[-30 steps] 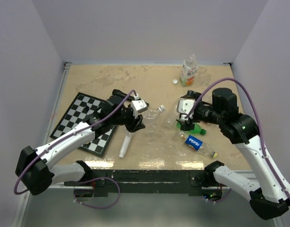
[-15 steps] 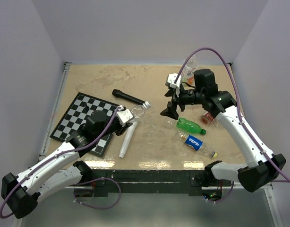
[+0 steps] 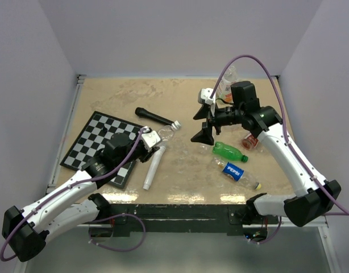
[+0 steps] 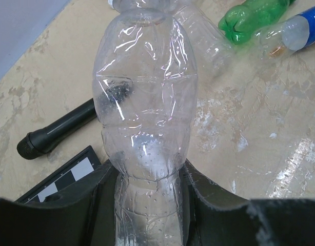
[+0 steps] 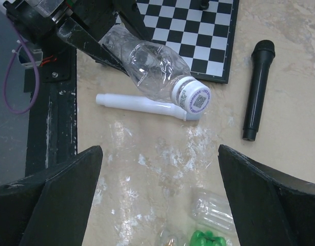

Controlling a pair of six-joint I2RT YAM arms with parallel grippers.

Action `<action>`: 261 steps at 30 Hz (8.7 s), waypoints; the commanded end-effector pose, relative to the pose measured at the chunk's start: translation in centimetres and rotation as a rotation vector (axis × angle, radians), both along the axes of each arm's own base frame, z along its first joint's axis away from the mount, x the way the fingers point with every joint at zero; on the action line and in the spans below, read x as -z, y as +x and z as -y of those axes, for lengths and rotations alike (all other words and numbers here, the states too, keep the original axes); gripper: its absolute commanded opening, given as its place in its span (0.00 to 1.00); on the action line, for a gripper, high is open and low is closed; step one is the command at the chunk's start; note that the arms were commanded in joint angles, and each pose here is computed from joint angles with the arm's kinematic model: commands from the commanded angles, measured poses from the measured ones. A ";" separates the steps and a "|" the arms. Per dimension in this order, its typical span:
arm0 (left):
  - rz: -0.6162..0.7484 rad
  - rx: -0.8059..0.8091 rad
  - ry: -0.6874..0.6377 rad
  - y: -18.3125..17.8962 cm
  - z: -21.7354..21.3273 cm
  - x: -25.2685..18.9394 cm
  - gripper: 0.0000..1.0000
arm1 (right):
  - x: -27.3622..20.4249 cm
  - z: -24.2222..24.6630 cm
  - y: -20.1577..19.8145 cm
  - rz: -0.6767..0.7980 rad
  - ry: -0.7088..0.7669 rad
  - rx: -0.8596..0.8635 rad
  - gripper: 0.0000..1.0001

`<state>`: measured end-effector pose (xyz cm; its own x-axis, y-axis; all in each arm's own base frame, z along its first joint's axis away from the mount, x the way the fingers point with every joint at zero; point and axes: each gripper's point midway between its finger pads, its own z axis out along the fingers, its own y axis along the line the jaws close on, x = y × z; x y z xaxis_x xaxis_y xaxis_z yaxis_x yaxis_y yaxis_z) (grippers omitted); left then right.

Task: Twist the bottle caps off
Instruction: Unscrew the bottle cap from the plastic bottle.

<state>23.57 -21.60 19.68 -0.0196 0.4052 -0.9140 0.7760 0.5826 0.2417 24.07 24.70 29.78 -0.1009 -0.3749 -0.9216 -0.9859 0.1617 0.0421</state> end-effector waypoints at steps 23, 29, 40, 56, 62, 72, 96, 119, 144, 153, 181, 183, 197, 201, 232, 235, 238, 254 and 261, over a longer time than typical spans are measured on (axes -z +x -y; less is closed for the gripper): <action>0.038 0.020 -0.024 0.4 0.7 -1.1 0.00 | -1.3 0.4 -0.7 0.021 0.059 0.038 0.98; 0.034 0.023 -0.024 0.4 0.8 -1.0 0.00 | -0.9 0.4 -0.6 -0.025 0.021 0.018 0.98; 0.033 0.028 -0.027 0.3 0.9 -1.0 0.00 | -0.8 0.4 -0.6 -0.041 0.001 0.001 0.98; 0.030 0.033 -0.024 0.2 0.9 -0.9 0.00 | -0.9 0.4 -1.4 -0.047 0.031 0.008 0.98; 0.027 0.036 -0.025 0.2 1.0 -0.9 0.00 | -1.0 0.4 -1.5 -0.056 0.041 0.007 0.98; 0.025 0.042 -0.024 0.1 1.0 -0.8 0.00 | -1.0 0.1 -1.8 -0.097 0.066 -0.002 0.98; 0.018 0.050 -0.023 0.0 1.2 -0.6 0.00 | -0.9 -0.2 -1.6 -0.130 0.078 -0.011 0.98; 0.014 0.057 -0.023 -0.1 1.3 -0.5 0.00 | -1.3 -0.6 -1.3 -0.169 0.094 -0.021 0.98; 0.008 0.094 -0.033 -0.5 1.8 -0.5 0.00 | 1.1 -3.4 3.7 -0.432 0.132 0.082 0.89; 0.002 0.102 -0.033 -0.6 1.9 -0.4 0.00 | 1.2 -3.9 3.4 -0.505 0.159 0.065 0.61; 0.008 0.103 -0.038 -0.6 1.9 -0.6 0.00 | 3.5 -3.8 3.5 -0.578 0.133 0.108 0.60; 0.005 0.103 -0.036 -0.6 1.9 -0.5 0.00 | 3.6 -3.9 3.5 -0.582 0.133 0.108 0.59; 0.012 0.110 -0.042 -0.8 1.9 -0.8 0.00 | 2.8 -3.6 2.2 -0.508 0.133 0.017 0.14; 0.017 0.133 -0.054 -1.2 2.1 -1.1 0.00 | 2.6 -3.2 1.2 -0.390 0.097 -0.043 0.08; 0.017 0.279 -0.114 -3.5 3.6 -1.8 0.00 | 2.4 -3.2 -2.9 0.537 -0.142 -0.495 0.03; 0.020 0.276 -0.115 -3.5 3.6 -2.0 0.00 | 2.2 -3.5 -3.2 0.496 -0.110 -0.468 0.15; 0.021 0.275 -0.115 -3.4 3.6 -2.0 0.00 | 1.7 -3.3 -3.0 0.468 -0.095 -0.423 0.32; 0.020 0.250 -0.105 -3.0 3.4 -1.7 0.00 | -1.4 0.9 -2.2 0.212 0.113 -0.109 0.98; 0.024 0.222 -0.098 -2.5 3.1 -1.7 0.00 | -0.2 0.8 -2.7 -0.019 0.187 -0.034 0.98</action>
